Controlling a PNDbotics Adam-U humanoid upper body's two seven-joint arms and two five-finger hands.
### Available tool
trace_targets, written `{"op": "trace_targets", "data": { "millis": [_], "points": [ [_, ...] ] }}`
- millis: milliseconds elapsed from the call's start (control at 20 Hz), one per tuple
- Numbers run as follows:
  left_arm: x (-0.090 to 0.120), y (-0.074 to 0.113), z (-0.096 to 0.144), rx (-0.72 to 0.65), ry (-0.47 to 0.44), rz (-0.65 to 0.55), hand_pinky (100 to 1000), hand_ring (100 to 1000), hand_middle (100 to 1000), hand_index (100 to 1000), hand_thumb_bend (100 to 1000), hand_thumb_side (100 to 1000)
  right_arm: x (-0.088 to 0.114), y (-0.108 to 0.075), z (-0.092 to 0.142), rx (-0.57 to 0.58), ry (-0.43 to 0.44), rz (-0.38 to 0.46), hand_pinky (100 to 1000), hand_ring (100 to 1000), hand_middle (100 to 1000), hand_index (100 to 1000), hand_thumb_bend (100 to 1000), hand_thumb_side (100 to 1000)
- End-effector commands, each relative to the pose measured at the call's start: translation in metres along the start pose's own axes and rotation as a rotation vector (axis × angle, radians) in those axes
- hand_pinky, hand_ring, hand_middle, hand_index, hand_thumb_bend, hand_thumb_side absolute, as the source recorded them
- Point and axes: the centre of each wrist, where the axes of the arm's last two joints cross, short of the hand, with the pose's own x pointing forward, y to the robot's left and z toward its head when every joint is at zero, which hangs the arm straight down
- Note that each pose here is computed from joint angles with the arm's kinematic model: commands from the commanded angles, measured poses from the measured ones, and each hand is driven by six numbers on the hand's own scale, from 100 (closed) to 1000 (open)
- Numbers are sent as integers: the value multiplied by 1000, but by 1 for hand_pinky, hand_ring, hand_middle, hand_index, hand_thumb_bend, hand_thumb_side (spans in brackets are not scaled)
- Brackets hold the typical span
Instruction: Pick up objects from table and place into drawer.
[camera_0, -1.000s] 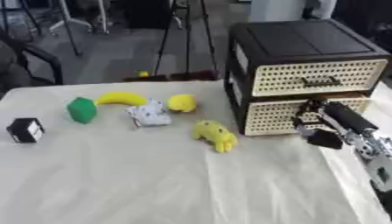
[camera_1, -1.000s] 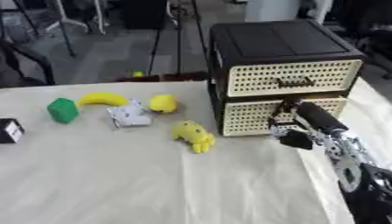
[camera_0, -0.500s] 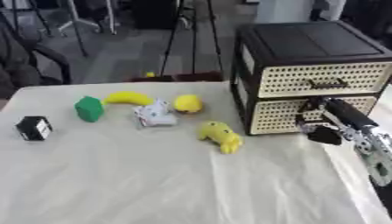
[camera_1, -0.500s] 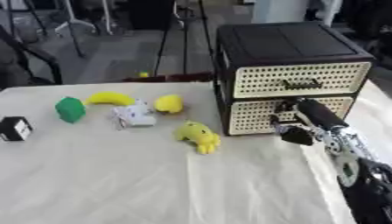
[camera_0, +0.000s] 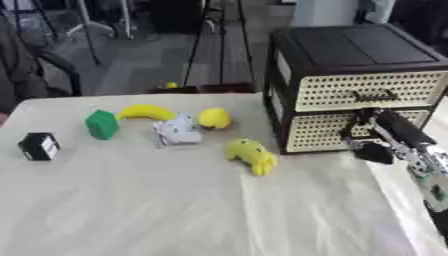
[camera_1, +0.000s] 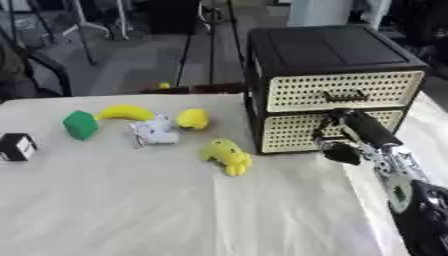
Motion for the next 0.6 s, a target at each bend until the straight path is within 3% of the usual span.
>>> {"op": "trace_targets", "data": {
  "millis": [50,600],
  "points": [
    [3,6,-3,8,-22,-15,478,484,542,736,661,808,-5,-31,8,-112,-11,-7,447,655,698,642,100,640],
    [-2,8,0,9,-9,-27,478,481,537,735,658,811,9,-50,59,-286,-14,-252,414,623,669,606,100,706]
  ]
}}
